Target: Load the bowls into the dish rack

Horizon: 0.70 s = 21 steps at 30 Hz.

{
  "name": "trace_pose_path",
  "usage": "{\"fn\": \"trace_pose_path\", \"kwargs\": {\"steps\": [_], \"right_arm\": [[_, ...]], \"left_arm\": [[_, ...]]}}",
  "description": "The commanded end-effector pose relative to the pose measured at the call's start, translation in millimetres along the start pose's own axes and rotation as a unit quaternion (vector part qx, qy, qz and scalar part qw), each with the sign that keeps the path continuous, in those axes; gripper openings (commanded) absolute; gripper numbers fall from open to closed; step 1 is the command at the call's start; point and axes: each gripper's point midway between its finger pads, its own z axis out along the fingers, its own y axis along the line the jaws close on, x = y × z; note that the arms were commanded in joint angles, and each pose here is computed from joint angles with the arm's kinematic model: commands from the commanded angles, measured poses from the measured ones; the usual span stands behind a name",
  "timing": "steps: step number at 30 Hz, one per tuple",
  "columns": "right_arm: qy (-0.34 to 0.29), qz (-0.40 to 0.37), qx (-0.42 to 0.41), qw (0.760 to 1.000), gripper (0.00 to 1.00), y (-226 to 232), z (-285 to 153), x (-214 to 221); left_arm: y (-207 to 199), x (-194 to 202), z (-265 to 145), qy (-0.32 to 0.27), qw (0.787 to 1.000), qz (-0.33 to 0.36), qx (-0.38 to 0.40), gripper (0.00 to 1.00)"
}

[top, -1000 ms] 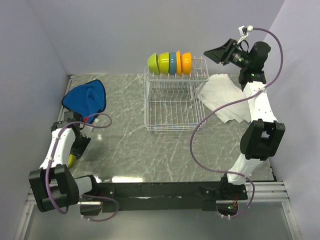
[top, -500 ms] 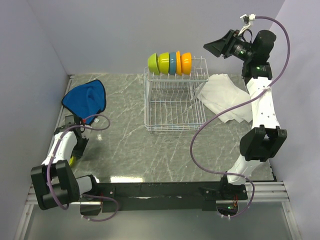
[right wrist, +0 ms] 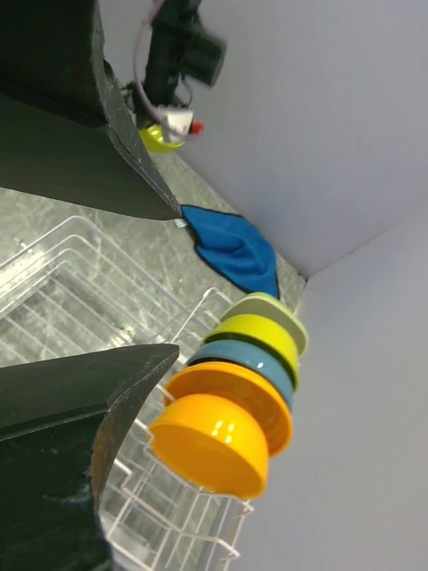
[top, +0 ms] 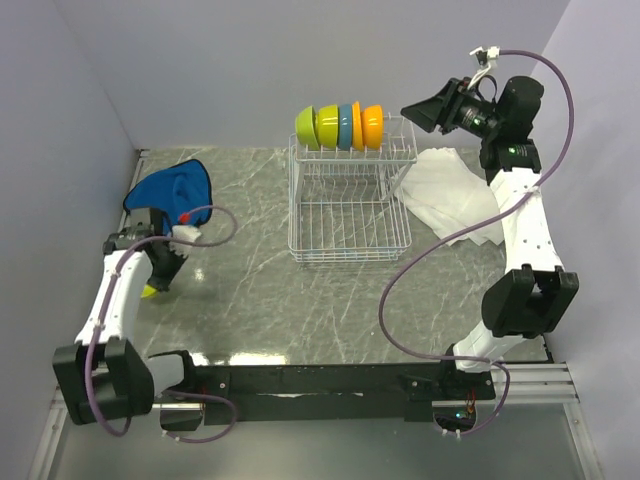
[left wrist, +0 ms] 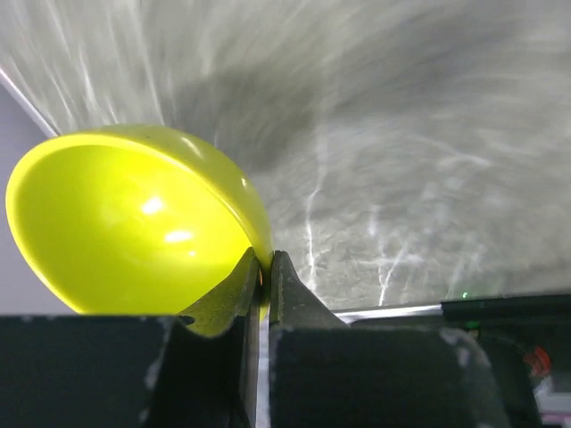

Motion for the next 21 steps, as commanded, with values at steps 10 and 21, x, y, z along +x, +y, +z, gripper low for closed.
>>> {"fn": "trace_pose_path", "kwargs": {"steps": [10, 21], "right_arm": [[0.083, -0.188, 0.033, 0.978, 0.67, 14.2, -48.3, 50.6], [0.144, -0.262, 0.079, 0.951, 0.67, 2.7, -88.4, 94.4]], "left_arm": [[-151.0, -132.7, -96.1, -0.265, 0.875, 0.385, 0.129, 0.01], [-262.7, -111.5, -74.4, -0.264, 0.773, 0.541, 0.200, 0.01]]}}
